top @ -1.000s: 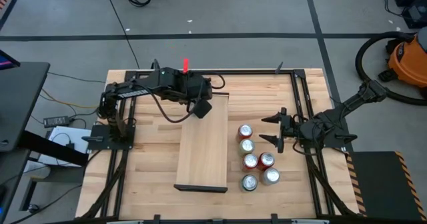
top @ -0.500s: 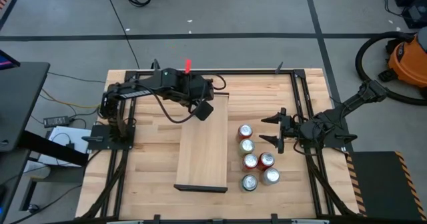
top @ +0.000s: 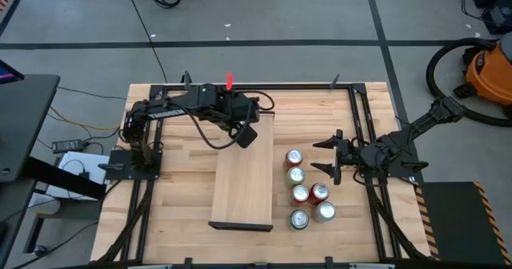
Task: Place canned beverage on shelf
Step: Put the blue soda can on the shelf, then put the red soda can on the shelf
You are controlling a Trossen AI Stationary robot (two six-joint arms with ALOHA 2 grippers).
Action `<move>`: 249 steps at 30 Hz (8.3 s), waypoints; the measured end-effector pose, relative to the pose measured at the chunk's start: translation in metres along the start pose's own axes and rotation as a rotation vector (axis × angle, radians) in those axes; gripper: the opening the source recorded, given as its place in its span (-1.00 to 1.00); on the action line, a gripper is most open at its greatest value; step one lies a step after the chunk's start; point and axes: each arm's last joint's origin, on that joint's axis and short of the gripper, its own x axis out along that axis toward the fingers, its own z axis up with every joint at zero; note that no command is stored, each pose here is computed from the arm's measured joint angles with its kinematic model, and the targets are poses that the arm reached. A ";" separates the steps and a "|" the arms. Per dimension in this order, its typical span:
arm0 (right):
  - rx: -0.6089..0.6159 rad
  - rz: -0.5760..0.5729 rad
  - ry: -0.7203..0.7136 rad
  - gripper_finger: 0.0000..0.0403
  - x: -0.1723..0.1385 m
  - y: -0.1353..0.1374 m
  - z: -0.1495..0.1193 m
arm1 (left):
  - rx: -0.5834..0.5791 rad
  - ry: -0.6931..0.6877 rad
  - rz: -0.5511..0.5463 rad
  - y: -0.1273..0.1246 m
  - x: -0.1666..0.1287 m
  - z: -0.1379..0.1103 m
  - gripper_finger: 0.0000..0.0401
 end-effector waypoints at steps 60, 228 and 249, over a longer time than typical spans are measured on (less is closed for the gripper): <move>0.008 0.046 0.017 0.73 0.002 0.003 -0.001 | 0.518 -0.224 -0.160 0.043 -0.057 0.002 0.28; -0.022 -0.170 0.938 0.89 0.140 -0.010 0.107 | 0.139 -1.329 -0.446 0.029 0.002 -0.160 0.21; 0.140 -0.322 1.015 0.89 0.147 -0.024 0.095 | 0.175 -1.310 -0.441 0.026 0.014 -0.152 0.28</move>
